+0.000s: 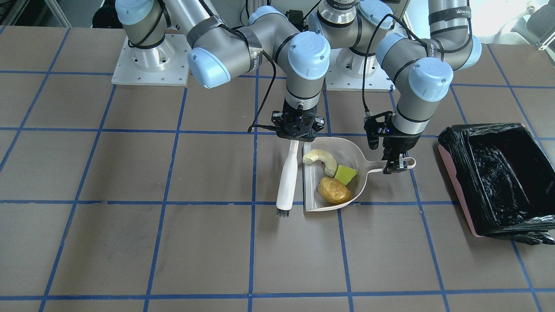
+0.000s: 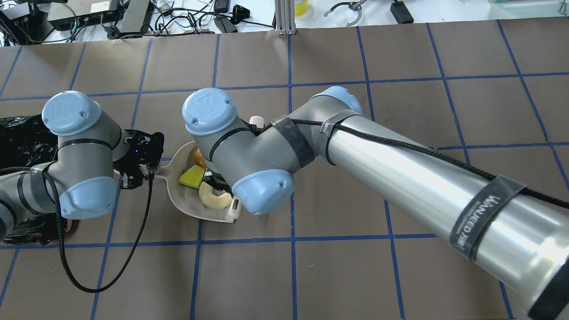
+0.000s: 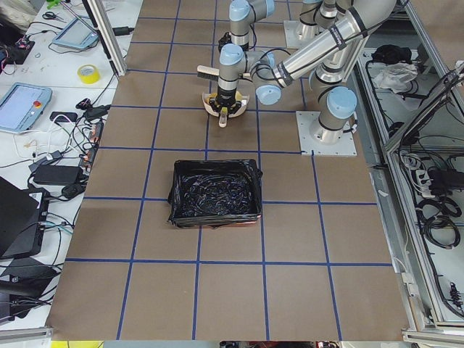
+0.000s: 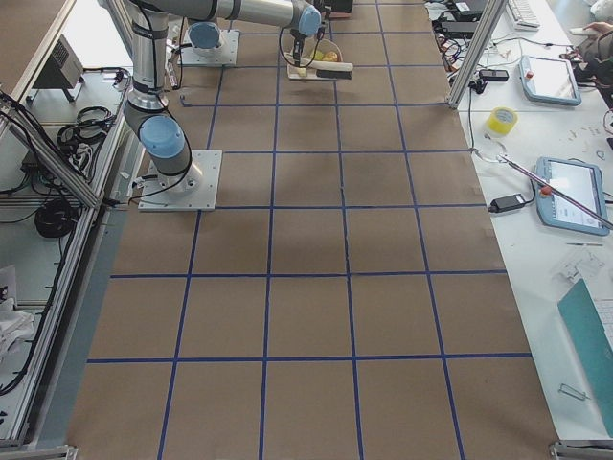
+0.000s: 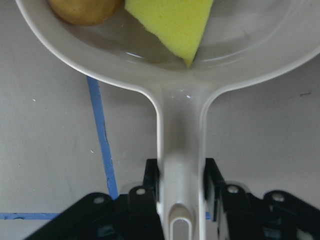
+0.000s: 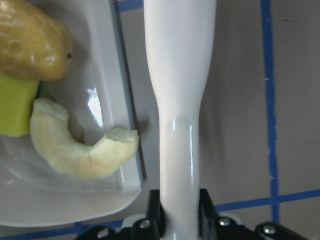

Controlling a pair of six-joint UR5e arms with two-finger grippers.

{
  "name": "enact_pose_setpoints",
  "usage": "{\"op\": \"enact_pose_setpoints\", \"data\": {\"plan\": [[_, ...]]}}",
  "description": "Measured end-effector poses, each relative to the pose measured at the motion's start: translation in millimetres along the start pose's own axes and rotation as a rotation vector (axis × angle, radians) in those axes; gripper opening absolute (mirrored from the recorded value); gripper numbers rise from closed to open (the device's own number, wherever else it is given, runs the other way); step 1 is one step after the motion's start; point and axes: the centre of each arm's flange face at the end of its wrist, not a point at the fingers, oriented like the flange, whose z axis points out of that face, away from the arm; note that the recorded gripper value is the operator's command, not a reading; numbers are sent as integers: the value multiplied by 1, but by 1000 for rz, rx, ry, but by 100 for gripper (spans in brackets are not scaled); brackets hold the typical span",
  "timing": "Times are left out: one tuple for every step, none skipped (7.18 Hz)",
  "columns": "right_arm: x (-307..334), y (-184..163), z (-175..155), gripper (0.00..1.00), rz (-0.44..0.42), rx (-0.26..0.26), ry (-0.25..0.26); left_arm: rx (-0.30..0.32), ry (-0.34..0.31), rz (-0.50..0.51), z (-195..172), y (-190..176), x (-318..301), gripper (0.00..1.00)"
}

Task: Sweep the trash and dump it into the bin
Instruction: 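Lift the dustpan over the black bin with the left gripper while the right withdraws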

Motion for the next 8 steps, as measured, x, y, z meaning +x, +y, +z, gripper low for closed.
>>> {"op": "enact_pose_setpoints", "data": {"plan": [[40,-21,-29,12,-30,-25,14,42,-30,-30,-8,2,-8,0],[84,-46,-54,11,-49,-42,16,90,-54,-70,-19,12,-18,0],[132,-78,-69,10,-53,-50,9,139,-66,-117,-31,31,-30,0],[189,-116,-75,10,-57,-58,-2,192,-70,-177,-47,65,-44,0],[252,-150,-73,8,-67,-68,-11,234,-70,-239,-63,107,-55,0],[313,-178,-67,8,-63,-65,-10,254,-63,-292,-82,152,-59,0],[368,-203,-59,8,-59,-51,1,262,-47,-350,-95,199,-54,0],[415,-223,-48,8,-59,-41,12,263,-37,-399,-102,246,-41,0]]}}
